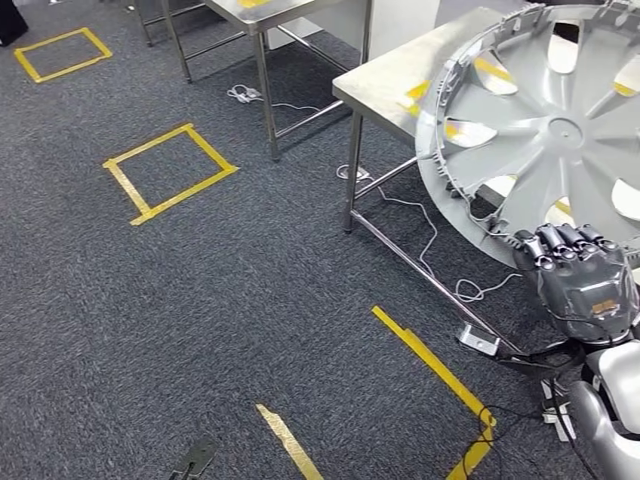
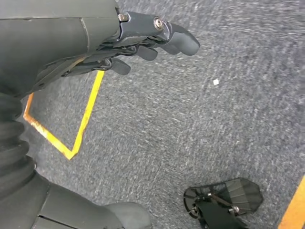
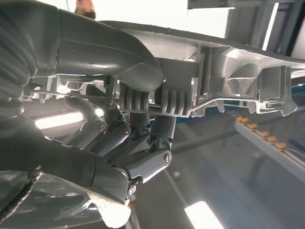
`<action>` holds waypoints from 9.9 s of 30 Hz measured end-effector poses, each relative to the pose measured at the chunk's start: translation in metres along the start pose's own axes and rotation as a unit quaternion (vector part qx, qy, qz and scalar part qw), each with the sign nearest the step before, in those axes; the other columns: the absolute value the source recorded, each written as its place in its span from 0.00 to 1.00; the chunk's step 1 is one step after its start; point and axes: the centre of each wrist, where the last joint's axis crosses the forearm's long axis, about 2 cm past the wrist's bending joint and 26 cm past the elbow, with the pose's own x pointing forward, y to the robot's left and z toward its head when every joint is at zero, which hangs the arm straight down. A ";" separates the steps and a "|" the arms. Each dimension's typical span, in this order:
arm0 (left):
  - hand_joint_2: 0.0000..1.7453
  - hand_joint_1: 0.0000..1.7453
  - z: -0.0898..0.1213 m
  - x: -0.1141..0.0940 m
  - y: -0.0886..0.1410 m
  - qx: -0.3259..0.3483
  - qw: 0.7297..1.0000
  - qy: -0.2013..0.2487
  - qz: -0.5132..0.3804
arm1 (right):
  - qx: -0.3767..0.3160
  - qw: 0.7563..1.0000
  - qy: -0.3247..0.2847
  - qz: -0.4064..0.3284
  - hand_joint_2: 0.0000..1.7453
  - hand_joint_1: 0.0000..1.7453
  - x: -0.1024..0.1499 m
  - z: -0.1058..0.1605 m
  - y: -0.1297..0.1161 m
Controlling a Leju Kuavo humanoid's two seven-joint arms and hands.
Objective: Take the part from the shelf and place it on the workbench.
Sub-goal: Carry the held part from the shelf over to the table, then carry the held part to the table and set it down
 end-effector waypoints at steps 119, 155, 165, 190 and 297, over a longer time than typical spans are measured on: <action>1.00 0.00 -0.005 0.002 0.008 -0.026 0.999 -0.020 0.007 | 0.001 0.999 -0.014 0.034 1.00 1.00 -0.015 -0.014 0.005; 1.00 0.00 -0.005 0.003 0.008 -0.029 0.999 -0.015 0.008 | 0.002 0.999 -0.014 0.037 1.00 1.00 -0.018 -0.017 0.007; 1.00 0.00 -0.005 0.001 0.009 -0.029 0.999 -0.011 0.007 | 0.004 0.999 -0.015 0.034 1.00 1.00 -0.016 -0.015 0.008; 1.00 0.00 -0.005 0.000 0.010 -0.028 1.000 -0.009 0.002 | 0.008 0.999 -0.009 0.033 1.00 1.00 -0.016 -0.014 0.010; 1.00 0.00 -0.007 0.008 0.009 -0.045 0.999 -0.005 -0.016 | 0.072 0.995 -0.069 0.014 1.00 1.00 0.013 -0.066 0.036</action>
